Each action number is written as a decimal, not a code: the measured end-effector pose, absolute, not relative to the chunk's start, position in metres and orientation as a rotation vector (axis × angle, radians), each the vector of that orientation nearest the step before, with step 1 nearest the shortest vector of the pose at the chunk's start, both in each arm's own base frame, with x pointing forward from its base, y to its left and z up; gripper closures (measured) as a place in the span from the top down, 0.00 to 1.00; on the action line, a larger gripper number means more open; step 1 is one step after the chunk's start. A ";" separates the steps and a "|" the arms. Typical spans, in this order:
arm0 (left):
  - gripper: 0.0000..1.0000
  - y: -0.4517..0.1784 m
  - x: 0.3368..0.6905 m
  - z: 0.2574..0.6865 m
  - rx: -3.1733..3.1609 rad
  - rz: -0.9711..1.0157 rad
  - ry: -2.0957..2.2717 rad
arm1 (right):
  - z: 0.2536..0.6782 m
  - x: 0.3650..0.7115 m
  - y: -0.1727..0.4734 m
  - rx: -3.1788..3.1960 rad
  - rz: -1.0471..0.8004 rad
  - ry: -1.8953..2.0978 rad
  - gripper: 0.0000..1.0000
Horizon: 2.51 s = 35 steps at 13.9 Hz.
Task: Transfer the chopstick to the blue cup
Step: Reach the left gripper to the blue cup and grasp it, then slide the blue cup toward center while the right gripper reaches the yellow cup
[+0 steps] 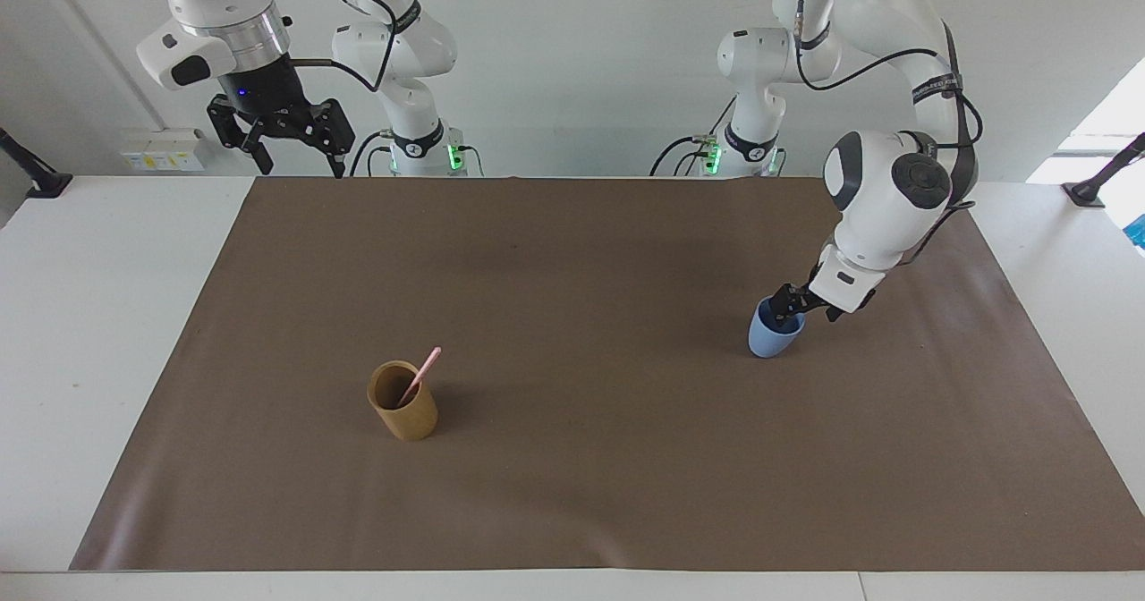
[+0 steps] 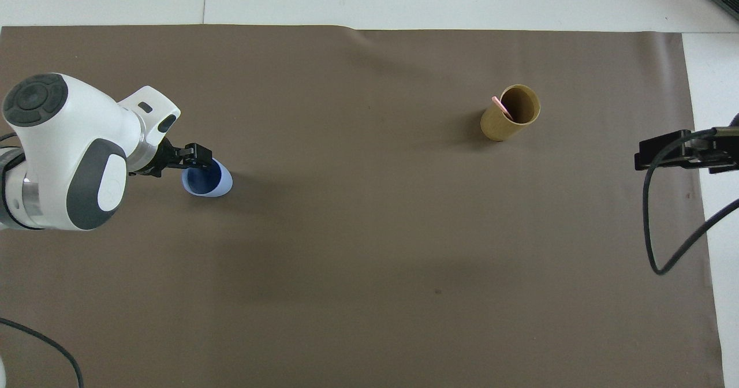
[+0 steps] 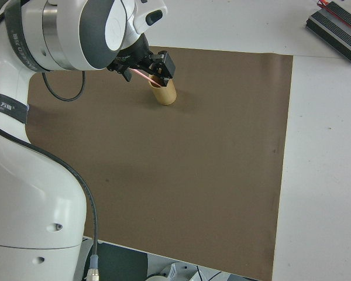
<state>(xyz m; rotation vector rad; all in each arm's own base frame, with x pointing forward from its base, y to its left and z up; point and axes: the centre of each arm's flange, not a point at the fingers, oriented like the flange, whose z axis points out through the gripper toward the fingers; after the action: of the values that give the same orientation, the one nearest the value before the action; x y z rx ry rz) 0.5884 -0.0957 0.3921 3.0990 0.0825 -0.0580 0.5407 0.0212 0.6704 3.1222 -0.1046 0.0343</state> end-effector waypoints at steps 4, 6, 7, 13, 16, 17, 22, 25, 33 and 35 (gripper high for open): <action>1.00 -0.094 0.571 0.379 3.106 -0.112 0.082 | 0.670 0.541 0.021 3.122 0.034 -0.105 1.00; 0.93 -0.095 0.566 0.373 3.108 -0.124 0.078 | 0.670 0.541 0.021 3.122 0.034 -0.105 1.00; 0.93 -0.095 0.566 0.371 3.107 -0.123 0.078 | 0.670 0.541 0.021 3.122 0.034 -0.105 1.00; 0.22 -0.093 0.568 0.372 3.106 -0.101 0.084 | 0.670 0.541 0.021 3.122 0.034 -0.105 1.00; 0.05 -0.094 0.575 0.386 3.103 -0.066 0.083 | 0.670 0.541 0.021 3.122 0.034 -0.105 1.00; 0.05 -0.095 0.579 0.396 3.101 -0.056 0.088 | 0.670 0.541 0.021 3.122 0.034 -0.105 1.00; 0.05 -0.159 0.587 0.474 3.075 0.008 0.269 | 0.670 0.541 0.019 3.122 0.034 -0.109 1.00; 0.05 -0.258 0.556 0.484 3.055 0.030 0.308 | 0.670 0.541 0.018 3.122 0.034 -0.114 1.00; 0.05 -0.380 0.537 0.430 3.015 0.031 0.341 | 0.666 0.545 0.019 3.122 0.049 -0.110 1.00; 0.05 -0.387 0.538 0.431 2.991 0.063 0.353 | 0.658 0.553 0.025 3.124 0.060 -0.095 1.00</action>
<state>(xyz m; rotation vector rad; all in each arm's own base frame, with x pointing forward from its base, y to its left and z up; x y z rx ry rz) 0.5376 -0.3875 0.4305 2.9913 0.3527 0.0631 0.5531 0.0245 0.6580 3.1235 -0.0952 0.0604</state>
